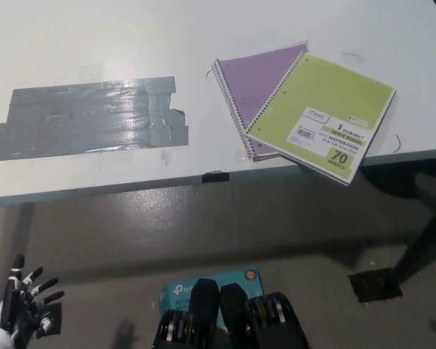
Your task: The robot uses its right hand to align two notebooks stacked together until they are fully overlapped
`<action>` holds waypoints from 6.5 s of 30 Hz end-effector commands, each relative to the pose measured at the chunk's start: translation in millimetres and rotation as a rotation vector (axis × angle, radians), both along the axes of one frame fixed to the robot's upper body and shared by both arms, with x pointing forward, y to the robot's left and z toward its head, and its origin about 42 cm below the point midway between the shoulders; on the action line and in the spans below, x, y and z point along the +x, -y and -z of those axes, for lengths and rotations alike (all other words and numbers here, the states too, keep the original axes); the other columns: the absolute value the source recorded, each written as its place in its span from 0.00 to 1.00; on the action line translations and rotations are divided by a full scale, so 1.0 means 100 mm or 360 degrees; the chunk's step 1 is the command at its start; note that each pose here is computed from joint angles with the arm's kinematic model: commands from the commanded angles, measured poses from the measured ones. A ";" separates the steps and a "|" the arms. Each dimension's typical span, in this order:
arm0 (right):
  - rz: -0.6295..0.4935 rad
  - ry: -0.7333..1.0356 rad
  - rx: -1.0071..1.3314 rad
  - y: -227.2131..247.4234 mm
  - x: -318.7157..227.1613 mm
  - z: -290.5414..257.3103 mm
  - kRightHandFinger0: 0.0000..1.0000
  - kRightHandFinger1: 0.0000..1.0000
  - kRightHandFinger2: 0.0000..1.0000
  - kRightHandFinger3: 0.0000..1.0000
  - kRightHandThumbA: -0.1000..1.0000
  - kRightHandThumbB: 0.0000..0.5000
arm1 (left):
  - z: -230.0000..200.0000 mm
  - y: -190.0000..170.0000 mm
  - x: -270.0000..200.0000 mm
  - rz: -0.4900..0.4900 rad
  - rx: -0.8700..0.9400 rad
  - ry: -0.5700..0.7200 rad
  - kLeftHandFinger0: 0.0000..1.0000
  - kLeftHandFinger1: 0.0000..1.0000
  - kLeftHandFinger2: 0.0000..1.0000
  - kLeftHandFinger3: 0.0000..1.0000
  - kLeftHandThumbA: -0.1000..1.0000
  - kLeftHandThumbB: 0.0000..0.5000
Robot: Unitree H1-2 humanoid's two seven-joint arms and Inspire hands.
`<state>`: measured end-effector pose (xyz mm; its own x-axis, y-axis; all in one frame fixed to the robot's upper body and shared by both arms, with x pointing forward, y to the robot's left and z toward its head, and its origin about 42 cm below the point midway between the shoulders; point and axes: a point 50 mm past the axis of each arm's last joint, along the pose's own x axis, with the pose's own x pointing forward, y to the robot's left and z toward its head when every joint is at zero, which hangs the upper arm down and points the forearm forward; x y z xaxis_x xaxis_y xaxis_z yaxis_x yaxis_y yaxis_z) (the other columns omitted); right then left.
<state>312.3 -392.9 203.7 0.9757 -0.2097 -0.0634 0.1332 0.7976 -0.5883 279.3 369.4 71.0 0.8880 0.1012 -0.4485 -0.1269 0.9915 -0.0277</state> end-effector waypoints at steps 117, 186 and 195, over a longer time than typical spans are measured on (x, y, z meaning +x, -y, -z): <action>-0.0424 -0.0690 -0.0738 -2.35 1.80 0.24 1.00 1.00 1.00 1.00 1.00 0.62 | -0.03 0.35 0.09 0.0322 -0.0027 0.0068 0.88 0.82 0.88 1.00 1.00 1.00; -0.1323 0.0048 -0.2593 -2.04 2.00 -0.09 1.00 1.00 1.00 1.00 1.00 0.93 | -0.03 0.45 0.15 0.0464 0.0009 0.0070 0.80 0.82 0.83 1.00 1.00 1.00; -0.1325 0.0042 -0.2630 -1.95 1.98 0.04 1.00 1.00 1.00 1.00 1.00 0.93 | -0.07 0.47 0.16 0.0507 0.0039 0.0076 0.80 0.83 0.86 1.00 1.00 1.00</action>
<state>511.5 -204.0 207.9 0.8752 0.4047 -0.2649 0.0564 -0.6294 -0.7751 289.1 318.9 63.6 0.8784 -0.1413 -0.4566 0.1376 0.9896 -0.0414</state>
